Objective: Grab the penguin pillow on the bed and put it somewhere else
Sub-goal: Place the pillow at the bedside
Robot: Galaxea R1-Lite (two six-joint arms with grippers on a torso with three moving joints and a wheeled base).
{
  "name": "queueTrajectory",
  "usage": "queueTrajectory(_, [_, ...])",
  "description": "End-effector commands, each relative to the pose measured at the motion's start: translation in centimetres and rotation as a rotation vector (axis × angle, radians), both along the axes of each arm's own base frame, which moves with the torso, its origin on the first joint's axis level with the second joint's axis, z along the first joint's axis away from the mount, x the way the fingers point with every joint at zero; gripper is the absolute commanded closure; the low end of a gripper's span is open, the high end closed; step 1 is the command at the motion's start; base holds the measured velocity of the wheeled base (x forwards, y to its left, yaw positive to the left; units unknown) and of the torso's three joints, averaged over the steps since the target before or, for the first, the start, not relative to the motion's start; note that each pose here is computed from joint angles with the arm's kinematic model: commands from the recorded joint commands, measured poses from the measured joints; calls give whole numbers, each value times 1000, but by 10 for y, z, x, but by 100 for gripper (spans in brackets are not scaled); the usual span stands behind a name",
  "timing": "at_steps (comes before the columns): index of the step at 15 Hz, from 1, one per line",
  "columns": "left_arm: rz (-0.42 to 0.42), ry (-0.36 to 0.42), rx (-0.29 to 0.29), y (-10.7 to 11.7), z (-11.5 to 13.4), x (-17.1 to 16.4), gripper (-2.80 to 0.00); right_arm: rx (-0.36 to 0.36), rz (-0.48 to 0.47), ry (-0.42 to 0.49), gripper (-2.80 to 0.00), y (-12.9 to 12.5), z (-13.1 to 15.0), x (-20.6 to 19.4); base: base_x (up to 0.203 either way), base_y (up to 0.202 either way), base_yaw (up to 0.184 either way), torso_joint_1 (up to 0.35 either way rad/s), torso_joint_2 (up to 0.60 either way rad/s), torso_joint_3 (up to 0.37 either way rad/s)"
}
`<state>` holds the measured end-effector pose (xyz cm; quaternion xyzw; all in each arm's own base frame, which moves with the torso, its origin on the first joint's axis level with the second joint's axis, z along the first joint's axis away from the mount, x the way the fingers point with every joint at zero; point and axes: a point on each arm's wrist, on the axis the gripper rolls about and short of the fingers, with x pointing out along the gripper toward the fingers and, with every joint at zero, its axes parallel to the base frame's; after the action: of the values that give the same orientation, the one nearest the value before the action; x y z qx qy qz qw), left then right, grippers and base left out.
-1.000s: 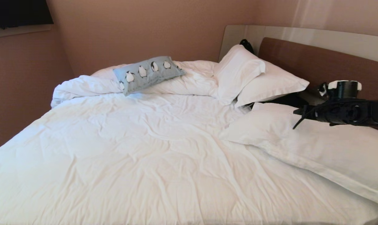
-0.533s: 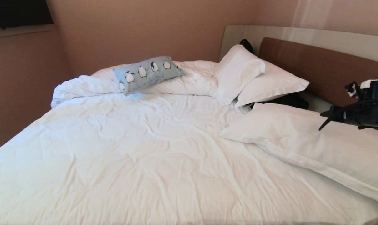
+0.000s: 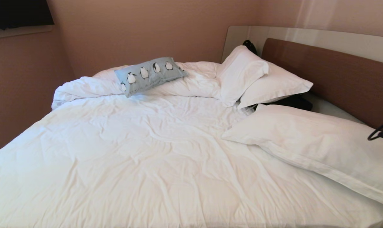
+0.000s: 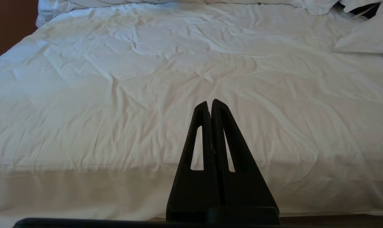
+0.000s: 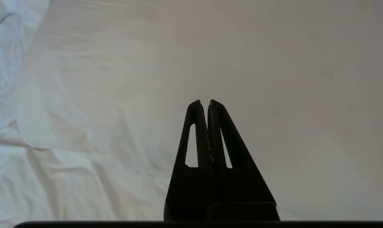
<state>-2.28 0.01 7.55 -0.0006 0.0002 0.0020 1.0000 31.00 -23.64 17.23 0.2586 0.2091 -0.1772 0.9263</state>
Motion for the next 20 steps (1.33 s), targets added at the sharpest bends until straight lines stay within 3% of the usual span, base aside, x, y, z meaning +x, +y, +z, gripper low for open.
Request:
queueTrajectory(1, [1,1,0,0,0,0,0,610,214,-137,0,-8,-17,-27,0,0,0,0,0,0])
queueTrajectory(3, [1,0,0,0,0,0,0,595,227,-119,0,-14,-39,-44,0,0,0,0,0,0])
queueTrajectory(6, [1,4,6,0,0,0,0,410,326,-113,0,-12,-68,-60,0,0,0,0,0,0])
queueTrajectory(8, [0,2,31,0,0,0,0,408,312,-121,0,-20,-71,-60,0,0,0,0,0,0])
queueTrajectory(12, [-3,0,17,0,0,0,0,426,247,-145,0,-39,-69,-71,0,0,0,0,0,0])
queueTrajectory(14, [-1,2,20,0,0,0,0,490,267,-188,0,-51,-69,-75,0,0,0,0,0,0])
queueTrajectory(16, [1,1,21,0,0,0,0,626,308,-259,0,-69,-63,-81,0,0,0,0,0,0])
queueTrajectory(18, [1,1,17,0,0,0,0,729,278,-289,0,-89,-62,-84,0,0,0,0,0,0])
queueTrajectory(20, [1,0,12,0,0,0,0,739,266,-290,0,-91,-62,-86,-86,0,-1,5,-4,2])
